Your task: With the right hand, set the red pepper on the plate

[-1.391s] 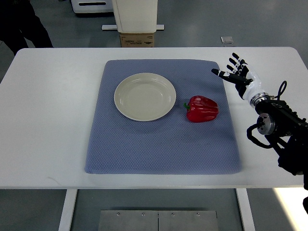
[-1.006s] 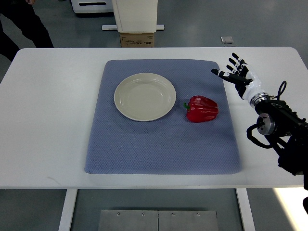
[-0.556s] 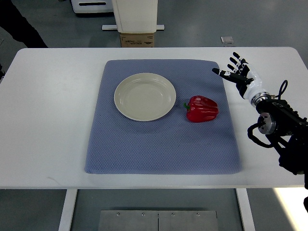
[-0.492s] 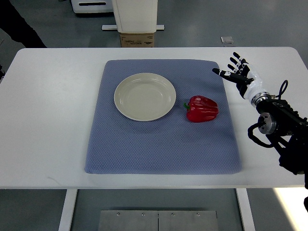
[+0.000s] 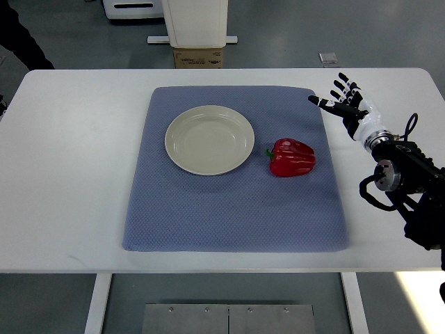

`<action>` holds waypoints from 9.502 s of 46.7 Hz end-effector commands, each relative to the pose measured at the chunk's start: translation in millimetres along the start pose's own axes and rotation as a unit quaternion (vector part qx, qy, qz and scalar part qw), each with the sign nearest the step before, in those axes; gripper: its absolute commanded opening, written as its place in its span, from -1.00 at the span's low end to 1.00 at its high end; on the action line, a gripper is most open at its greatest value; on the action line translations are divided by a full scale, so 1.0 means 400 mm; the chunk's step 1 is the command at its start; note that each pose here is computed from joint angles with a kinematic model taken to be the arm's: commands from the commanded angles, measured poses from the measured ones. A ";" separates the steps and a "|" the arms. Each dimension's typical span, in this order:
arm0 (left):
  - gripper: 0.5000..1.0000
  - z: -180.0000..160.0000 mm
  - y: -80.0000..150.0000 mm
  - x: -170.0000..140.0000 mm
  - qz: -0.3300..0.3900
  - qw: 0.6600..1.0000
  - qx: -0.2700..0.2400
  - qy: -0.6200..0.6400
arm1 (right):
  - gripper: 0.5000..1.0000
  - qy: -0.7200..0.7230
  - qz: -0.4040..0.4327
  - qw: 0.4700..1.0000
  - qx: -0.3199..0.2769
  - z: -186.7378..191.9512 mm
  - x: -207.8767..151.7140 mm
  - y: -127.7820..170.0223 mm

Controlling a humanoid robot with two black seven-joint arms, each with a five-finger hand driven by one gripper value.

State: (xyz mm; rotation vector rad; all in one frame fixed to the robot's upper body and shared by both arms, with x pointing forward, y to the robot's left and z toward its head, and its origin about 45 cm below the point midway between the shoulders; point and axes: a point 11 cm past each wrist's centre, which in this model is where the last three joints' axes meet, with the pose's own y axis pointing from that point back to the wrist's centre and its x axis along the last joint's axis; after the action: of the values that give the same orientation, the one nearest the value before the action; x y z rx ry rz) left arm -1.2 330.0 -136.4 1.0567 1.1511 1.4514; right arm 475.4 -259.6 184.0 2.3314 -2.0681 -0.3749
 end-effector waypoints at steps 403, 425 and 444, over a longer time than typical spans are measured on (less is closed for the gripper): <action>1.00 0.000 0.000 0.000 0.000 1.000 0.000 0.000 | 0.99 0.306 -0.164 0.938 0.001 -0.147 -0.237 -0.055; 1.00 0.000 0.000 0.000 0.000 1.000 0.000 0.000 | 0.99 0.171 -0.087 0.981 -0.005 -0.121 -0.099 -0.037; 1.00 0.000 0.000 0.000 0.000 1.000 0.000 0.001 | 1.00 0.068 -0.048 0.996 -0.019 -0.074 -0.042 -0.017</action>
State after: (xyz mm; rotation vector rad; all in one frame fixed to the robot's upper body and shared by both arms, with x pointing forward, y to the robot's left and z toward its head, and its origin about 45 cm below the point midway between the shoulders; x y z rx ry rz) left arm -1.3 329.9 -136.4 1.0568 1.1514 1.4512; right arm 487.9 -245.2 219.4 2.3726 -1.8644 -0.2076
